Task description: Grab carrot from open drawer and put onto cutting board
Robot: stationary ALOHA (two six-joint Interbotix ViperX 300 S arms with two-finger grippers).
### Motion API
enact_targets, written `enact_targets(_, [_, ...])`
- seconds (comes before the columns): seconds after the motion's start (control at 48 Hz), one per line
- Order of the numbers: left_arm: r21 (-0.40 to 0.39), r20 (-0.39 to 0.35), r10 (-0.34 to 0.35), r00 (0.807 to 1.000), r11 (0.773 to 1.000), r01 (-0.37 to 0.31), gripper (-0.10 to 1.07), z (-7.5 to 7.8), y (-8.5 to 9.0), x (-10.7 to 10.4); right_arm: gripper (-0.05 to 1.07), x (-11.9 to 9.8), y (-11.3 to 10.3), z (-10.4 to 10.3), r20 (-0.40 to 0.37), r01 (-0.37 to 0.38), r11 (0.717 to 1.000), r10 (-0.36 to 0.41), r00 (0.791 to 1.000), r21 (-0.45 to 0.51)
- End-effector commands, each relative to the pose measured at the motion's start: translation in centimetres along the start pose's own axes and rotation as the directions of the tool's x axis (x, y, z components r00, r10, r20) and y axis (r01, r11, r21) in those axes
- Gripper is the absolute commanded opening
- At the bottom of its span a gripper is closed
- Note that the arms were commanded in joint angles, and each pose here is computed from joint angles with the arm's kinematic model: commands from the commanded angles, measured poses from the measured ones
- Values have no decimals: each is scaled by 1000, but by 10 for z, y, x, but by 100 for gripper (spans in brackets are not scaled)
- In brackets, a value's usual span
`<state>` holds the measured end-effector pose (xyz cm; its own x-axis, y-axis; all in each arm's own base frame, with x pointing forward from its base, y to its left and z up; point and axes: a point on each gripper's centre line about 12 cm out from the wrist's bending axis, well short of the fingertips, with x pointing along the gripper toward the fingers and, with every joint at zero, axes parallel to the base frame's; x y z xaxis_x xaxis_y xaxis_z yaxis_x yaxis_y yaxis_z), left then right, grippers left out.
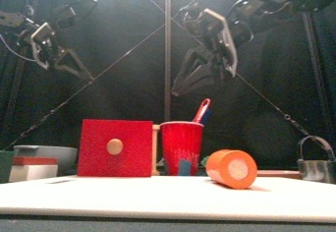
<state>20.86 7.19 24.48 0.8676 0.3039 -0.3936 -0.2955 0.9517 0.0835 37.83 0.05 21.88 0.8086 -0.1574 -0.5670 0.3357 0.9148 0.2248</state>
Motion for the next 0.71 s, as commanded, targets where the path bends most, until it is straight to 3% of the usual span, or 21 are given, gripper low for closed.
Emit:
enact_targets(0.0, [1, 47, 5, 999, 1000, -5, 1, 14, 1, -2, 34, -19, 2, 13, 52, -32, 999, 32, 998, 10])
enact_targets(0.688, [-4, 43, 37, 998, 999, -36, 1, 8, 9, -1, 34, -21, -4, 3, 32, -22, 1000, 22, 999, 18])
